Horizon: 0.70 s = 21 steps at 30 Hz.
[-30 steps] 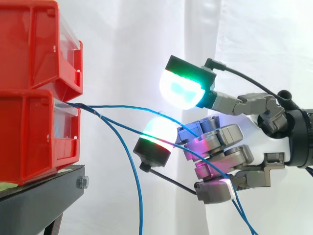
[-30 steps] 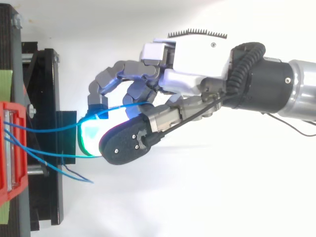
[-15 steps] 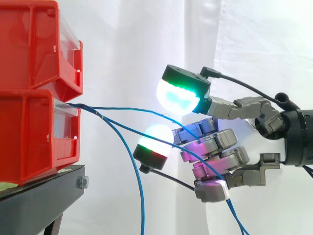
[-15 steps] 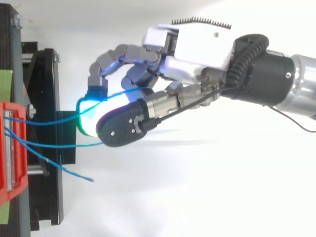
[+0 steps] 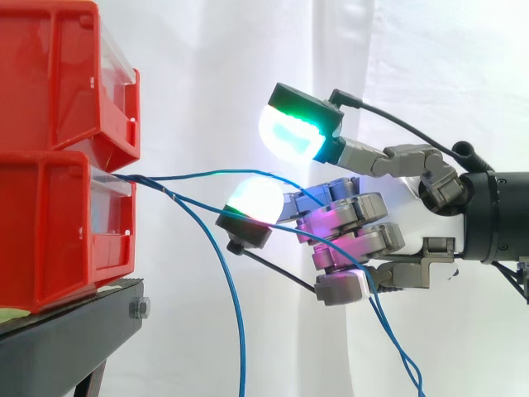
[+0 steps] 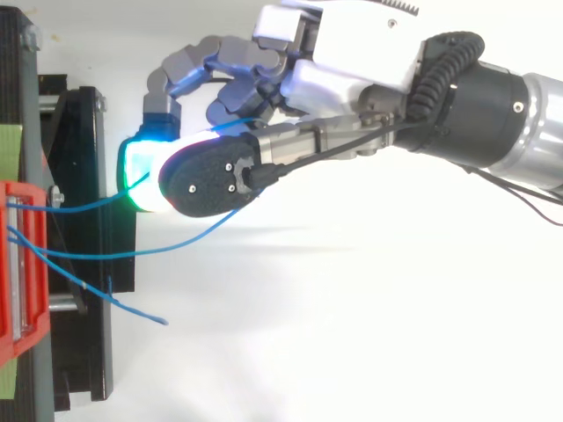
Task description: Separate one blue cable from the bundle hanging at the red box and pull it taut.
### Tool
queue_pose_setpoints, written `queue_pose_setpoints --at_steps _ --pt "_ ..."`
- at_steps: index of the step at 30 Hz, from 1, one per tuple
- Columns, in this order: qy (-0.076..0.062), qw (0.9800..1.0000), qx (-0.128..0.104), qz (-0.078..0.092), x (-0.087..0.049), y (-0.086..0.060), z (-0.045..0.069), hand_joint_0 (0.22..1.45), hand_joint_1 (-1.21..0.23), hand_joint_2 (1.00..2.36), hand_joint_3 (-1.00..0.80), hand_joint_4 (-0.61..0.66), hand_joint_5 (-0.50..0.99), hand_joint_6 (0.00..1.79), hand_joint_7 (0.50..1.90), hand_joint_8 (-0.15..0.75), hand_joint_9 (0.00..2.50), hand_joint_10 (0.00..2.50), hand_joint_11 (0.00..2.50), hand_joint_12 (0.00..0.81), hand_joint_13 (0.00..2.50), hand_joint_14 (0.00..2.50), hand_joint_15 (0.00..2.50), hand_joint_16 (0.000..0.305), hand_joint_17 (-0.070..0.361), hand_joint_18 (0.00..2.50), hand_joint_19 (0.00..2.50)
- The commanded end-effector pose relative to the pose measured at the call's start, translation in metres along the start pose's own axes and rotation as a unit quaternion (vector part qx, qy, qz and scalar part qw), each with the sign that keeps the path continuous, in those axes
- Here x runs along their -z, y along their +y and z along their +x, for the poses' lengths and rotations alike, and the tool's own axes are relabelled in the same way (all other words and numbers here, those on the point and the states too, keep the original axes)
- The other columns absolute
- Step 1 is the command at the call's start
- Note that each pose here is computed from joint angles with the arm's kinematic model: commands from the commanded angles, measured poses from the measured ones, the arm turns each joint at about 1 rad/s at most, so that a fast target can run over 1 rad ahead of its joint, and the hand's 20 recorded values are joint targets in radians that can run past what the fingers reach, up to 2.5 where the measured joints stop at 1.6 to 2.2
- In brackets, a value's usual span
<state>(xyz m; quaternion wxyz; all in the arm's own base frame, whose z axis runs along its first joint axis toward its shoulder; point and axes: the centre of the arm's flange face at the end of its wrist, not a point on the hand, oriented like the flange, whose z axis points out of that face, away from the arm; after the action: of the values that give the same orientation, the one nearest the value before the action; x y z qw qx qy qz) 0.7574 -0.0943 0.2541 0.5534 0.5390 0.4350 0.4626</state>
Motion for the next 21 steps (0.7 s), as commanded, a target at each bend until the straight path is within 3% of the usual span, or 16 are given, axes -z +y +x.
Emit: queue_pose_setpoints --at_steps 1,9,21 --pt "0.0 1.0 0.0 -0.003 -0.001 0.0025 -0.0008 0.62 -0.53 1.01 -0.39 0.21 -0.21 0.83 0.96 0.315 0.92 1.56 1.42 0.359 1.16 1.87 1.39 0.044 0.1 1.25 1.07" --pt "-0.002 1.0 0.0 -0.006 -0.0032 0.0055 -0.0004 0.65 -0.55 1.02 -0.2 0.18 -0.19 0.82 1.0 0.32 0.98 1.5 1.49 0.358 1.2 1.84 1.43 0.045 0.102 1.29 1.1" --pt "0.002 1.0 0.003 -0.006 -0.003 0.0055 0.0034 0.65 -0.7 1.02 0.01 0.19 -0.19 0.87 1.05 0.35 0.98 1.71 1.36 0.386 1.24 1.91 1.35 0.053 0.118 1.38 1.06"
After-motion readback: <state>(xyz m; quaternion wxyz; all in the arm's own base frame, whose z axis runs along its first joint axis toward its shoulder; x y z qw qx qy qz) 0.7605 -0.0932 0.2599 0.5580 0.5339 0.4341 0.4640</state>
